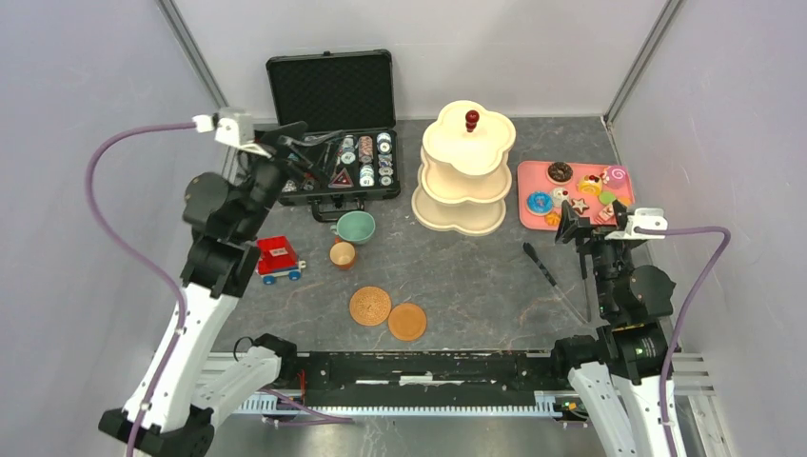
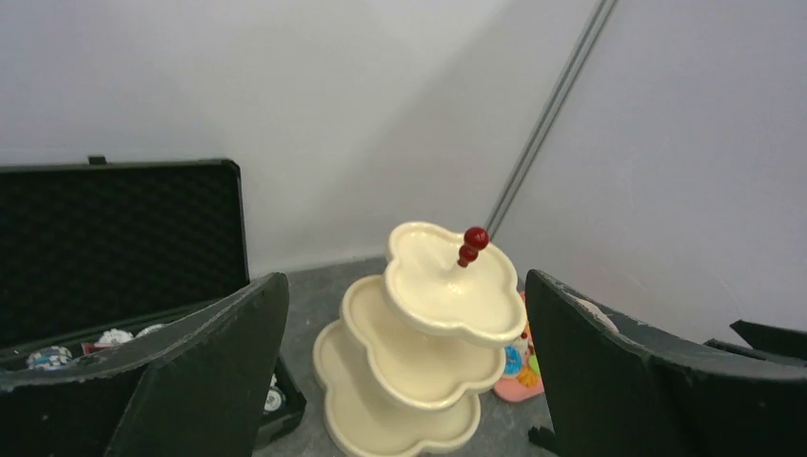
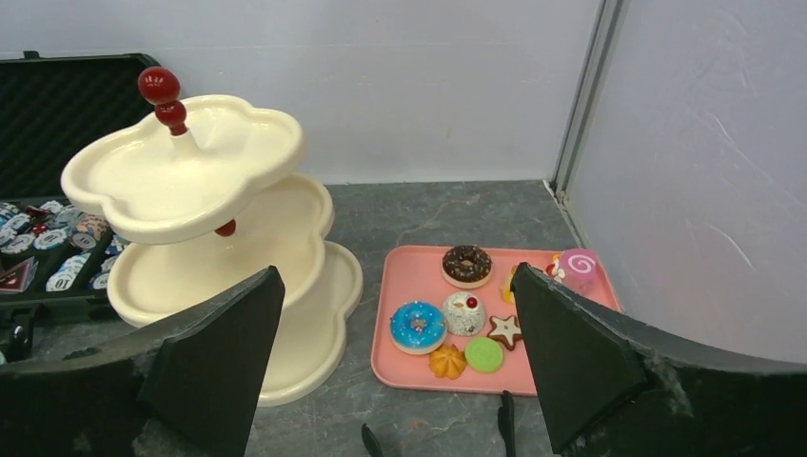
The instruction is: Serve the afternoon tea
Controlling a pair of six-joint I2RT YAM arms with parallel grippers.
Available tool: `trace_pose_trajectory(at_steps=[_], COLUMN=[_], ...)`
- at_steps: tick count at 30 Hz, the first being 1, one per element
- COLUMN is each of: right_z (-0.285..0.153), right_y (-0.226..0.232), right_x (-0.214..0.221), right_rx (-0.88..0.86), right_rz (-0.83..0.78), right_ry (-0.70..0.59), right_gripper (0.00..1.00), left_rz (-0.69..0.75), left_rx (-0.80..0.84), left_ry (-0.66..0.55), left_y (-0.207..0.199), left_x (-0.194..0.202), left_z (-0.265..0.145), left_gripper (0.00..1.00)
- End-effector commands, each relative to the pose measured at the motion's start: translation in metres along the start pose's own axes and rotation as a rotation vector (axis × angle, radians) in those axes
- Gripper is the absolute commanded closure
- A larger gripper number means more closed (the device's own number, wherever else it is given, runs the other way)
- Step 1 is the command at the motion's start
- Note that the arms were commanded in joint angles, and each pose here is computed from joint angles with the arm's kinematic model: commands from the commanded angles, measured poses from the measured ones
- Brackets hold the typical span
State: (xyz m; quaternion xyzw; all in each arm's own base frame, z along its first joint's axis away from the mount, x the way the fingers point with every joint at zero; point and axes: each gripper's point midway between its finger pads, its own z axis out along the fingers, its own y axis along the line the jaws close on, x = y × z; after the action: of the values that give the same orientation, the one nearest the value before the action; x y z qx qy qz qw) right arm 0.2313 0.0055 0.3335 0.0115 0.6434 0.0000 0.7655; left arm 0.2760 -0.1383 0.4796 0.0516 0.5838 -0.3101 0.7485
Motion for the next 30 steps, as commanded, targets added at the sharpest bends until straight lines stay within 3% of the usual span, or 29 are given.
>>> trace_pose_trajectory(at_steps=[1, 7, 14, 19, 24, 30], right_z=[0.007, 0.02, 0.027, 0.032, 0.035, 0.058], right_y=[-0.009, -0.011, 0.0, 0.0, -0.007, -0.031], right_x=[0.008, 0.048, 0.11, 0.133, 0.166, 0.182], right_rx=[0.067, 0.092, 0.051, 0.076, 0.165, 0.373], right_rz=[0.019, -0.005, -0.017, 0.009, 0.043, 0.176], right_ry=[0.032, 0.194, 0.374, 0.433, 0.581, 0.543], right_gripper=[0.02, 0.02, 0.02, 0.02, 0.02, 0.02], left_rz=[0.001, 0.042, 0.097, 0.089, 0.057, 0.05], left_rx=[0.055, 0.054, 0.041, 0.098, 0.127, 0.126], left_ry=[0.101, 0.249, 0.316, 0.322, 0.319, 0.316], left_y=[-0.007, -0.005, -0.005, -0.026, -0.036, -0.037], left_x=[0.032, 0.084, 0.117, 0.12, 0.12, 0.116], left_z=[0.016, 0.019, 0.01, 0.005, 0.005, 0.004], left_gripper=[0.0, 0.0, 0.0, 0.0, 0.0, 0.0])
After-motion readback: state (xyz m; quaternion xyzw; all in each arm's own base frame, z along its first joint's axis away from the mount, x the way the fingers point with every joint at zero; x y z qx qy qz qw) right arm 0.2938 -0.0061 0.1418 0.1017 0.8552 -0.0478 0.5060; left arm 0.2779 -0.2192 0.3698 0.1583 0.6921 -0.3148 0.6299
